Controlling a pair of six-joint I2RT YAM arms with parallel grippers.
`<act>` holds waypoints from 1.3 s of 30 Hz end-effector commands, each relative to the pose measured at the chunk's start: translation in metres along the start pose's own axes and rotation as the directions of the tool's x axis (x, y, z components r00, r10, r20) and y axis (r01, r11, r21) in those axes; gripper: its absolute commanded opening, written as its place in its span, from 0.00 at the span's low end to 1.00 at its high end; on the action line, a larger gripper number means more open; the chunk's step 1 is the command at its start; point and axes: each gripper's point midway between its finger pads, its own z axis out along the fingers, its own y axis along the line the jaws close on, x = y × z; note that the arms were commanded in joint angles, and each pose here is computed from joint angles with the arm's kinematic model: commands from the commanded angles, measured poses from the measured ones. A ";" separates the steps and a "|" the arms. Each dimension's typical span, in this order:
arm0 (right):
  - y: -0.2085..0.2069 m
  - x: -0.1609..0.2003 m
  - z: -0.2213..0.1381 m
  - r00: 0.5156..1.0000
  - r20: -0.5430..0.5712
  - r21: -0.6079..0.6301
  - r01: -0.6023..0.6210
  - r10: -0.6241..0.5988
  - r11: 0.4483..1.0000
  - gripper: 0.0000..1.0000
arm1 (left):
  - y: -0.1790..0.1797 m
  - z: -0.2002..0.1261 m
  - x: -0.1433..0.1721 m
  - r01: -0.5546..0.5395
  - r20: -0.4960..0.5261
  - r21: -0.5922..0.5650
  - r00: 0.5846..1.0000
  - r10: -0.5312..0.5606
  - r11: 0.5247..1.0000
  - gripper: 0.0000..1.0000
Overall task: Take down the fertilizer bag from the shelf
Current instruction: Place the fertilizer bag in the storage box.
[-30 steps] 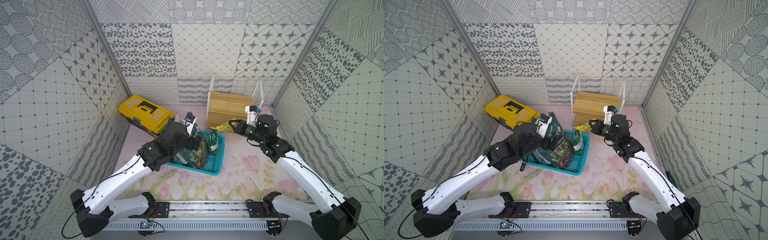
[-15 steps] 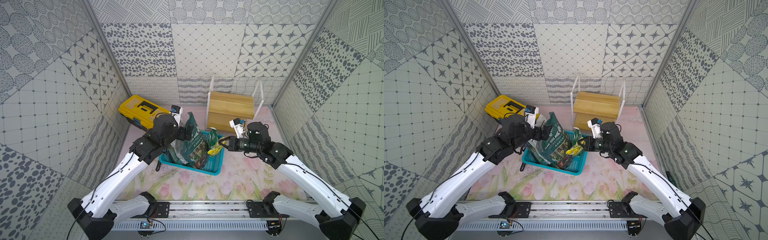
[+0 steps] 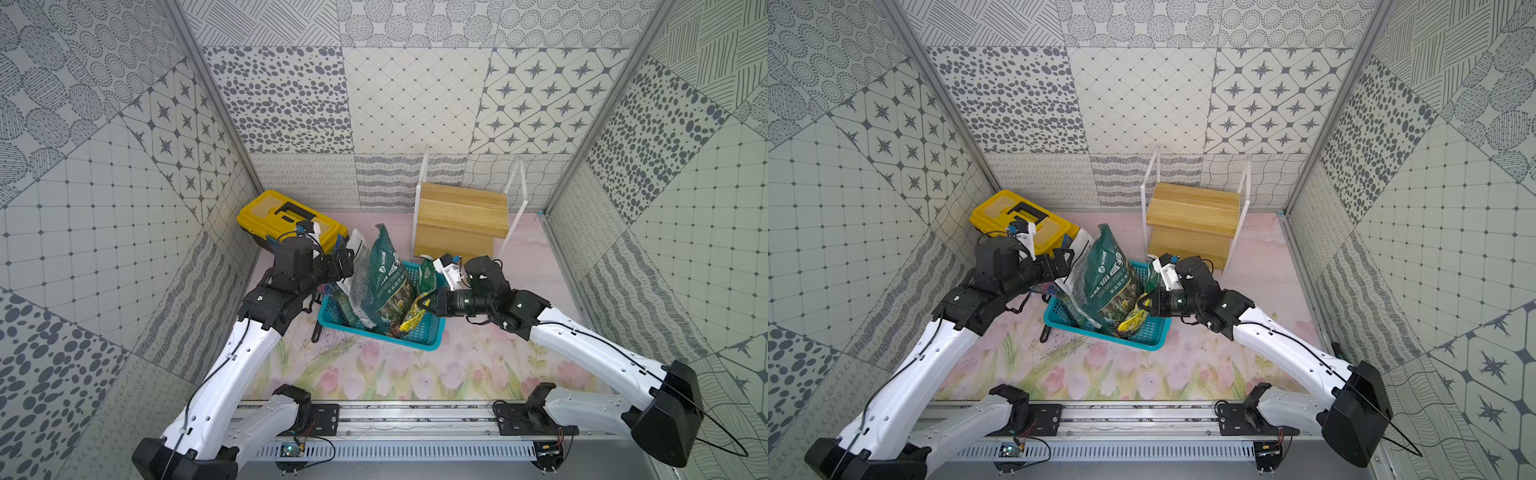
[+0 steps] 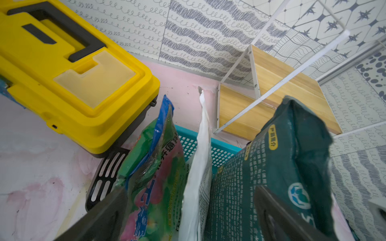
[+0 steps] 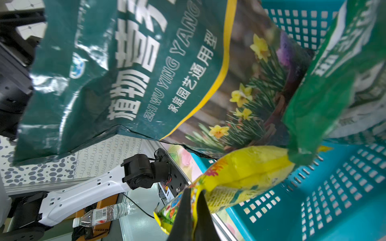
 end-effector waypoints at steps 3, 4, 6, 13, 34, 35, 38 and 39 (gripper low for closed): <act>-0.003 -0.014 0.003 0.996 0.090 -0.005 0.028 -0.028 1.000 0.00 | 0.012 -0.003 0.001 0.136 0.007 0.015 0.991 -0.136 0.991 1.00; -0.009 -0.012 0.005 0.996 0.089 0.011 0.020 -0.021 1.000 0.00 | 0.012 -0.003 0.002 0.138 0.005 0.015 0.990 -0.138 0.990 1.00; -0.024 -0.008 0.009 0.997 0.083 0.046 0.004 -0.007 0.999 0.00 | 0.012 -0.003 0.002 0.138 0.004 0.017 0.990 -0.138 0.990 1.00; -0.053 0.001 0.017 0.998 0.067 0.117 -0.023 0.015 0.993 0.00 | 0.015 -0.004 0.005 0.136 0.002 0.010 0.991 -0.136 0.991 1.00; -0.075 -0.056 -0.057 0.962 0.227 0.321 0.072 -0.150 0.944 0.53 | 0.050 -0.009 -0.004 0.170 0.089 -0.014 0.982 -0.169 0.985 1.00; -0.080 -0.062 -0.066 0.955 0.253 0.338 0.063 -0.155 0.939 0.54 | 0.050 -0.009 -0.005 0.161 0.099 0.011 0.982 -0.161 0.987 1.00; -0.102 -0.079 -0.099 0.925 0.333 0.433 0.024 -0.185 0.901 0.55 | 0.045 -0.011 -0.005 0.094 0.126 0.079 0.987 -0.103 0.993 1.00; -0.112 -0.084 -0.112 0.911 0.362 0.472 0.001 -0.195 0.882 0.56 | 0.044 -0.010 -0.002 0.066 0.128 0.094 0.989 -0.078 0.993 1.00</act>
